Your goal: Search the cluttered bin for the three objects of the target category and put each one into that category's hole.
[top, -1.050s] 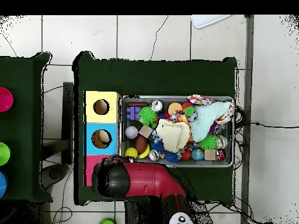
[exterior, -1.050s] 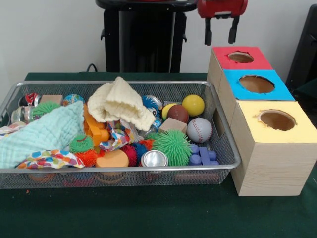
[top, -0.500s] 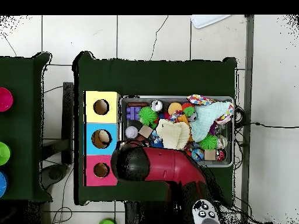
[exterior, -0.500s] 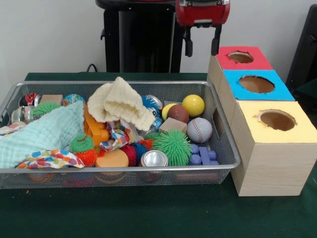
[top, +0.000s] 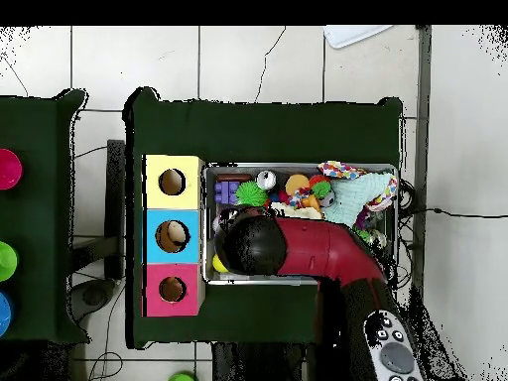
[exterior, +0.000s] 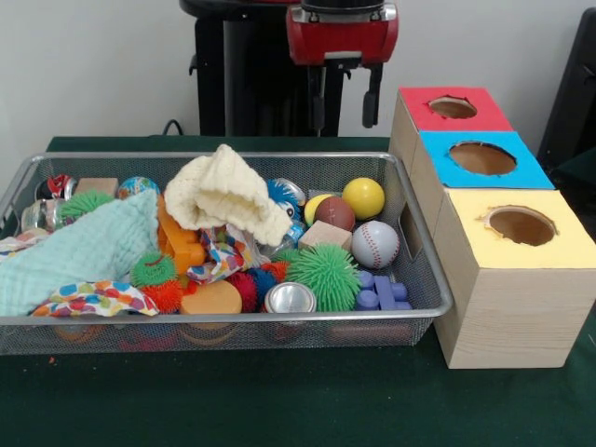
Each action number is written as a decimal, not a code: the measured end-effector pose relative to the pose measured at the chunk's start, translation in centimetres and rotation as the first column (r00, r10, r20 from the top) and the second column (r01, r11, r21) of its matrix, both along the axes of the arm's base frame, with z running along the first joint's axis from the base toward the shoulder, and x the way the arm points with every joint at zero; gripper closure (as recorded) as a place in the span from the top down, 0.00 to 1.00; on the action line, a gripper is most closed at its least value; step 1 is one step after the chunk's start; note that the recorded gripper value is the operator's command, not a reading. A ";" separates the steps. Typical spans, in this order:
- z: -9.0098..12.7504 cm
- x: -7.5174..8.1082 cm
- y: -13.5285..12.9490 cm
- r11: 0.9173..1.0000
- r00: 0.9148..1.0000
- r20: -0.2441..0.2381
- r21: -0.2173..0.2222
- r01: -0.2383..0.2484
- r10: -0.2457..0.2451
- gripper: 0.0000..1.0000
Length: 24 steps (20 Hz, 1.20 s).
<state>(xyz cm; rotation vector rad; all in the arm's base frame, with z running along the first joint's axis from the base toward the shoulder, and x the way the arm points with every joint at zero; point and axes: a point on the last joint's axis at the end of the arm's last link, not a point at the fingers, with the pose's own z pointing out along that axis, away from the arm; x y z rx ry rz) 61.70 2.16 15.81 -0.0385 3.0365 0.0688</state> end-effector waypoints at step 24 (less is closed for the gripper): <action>0.4 8.5 -13.9 1.000 0.999 0.033 -0.011 0.008 -0.008 1.00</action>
